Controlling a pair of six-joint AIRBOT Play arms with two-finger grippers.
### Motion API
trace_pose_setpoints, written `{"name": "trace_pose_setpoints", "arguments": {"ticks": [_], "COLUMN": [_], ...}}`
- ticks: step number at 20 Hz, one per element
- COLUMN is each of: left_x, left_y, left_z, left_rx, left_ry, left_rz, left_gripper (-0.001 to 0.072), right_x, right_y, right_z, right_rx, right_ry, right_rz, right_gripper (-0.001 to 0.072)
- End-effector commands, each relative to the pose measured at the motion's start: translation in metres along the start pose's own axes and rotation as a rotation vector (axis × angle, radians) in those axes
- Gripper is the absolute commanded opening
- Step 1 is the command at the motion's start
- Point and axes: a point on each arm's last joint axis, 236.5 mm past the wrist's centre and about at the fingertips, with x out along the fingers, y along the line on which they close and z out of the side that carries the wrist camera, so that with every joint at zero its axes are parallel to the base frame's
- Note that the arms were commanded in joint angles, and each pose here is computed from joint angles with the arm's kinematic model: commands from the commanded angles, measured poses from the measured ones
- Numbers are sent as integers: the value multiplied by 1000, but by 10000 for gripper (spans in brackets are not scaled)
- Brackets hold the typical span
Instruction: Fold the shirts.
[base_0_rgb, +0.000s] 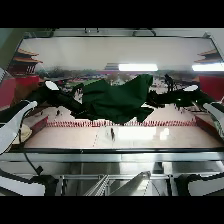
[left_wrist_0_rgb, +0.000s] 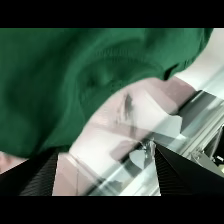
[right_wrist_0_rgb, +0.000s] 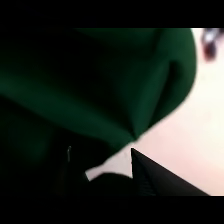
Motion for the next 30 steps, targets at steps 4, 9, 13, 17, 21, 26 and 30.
{"name": "trace_pose_setpoints", "arguments": {"ticks": [4, 9, 13, 17, 21, 26, 30], "left_x": [23, 4, -67, -179, -263, -254, -200], "left_y": [13, -7, -49, -97, -131, -108, -46], "left_z": [31, 46, 57, 58, 32, 10, 7], "left_rx": [-11, 58, 174, 293, 354, 298, 144], "left_ry": [38, 46, -58, -302, -494, -406, -247], "left_rz": [8, -13, -13, 40, 97, 107, 37], "left_gripper": [355, 28, 28, 30, 31, 34, 317], "right_x": [15, 8, -57, -179, -265, -205, -123], "right_y": [14, 19, 38, 91, 146, 126, 108], "right_z": [28, 34, 55, 78, 58, 15, -14], "right_rx": [-3, -26, -107, -274, -444, -362, -297], "right_ry": [-60, -71, -153, -384, -549, -334, -110], "right_rz": [25, 32, 32, -8, -95, -107, -62], "right_gripper": [221, 22, 21, 21, 21, 23, 263]}}
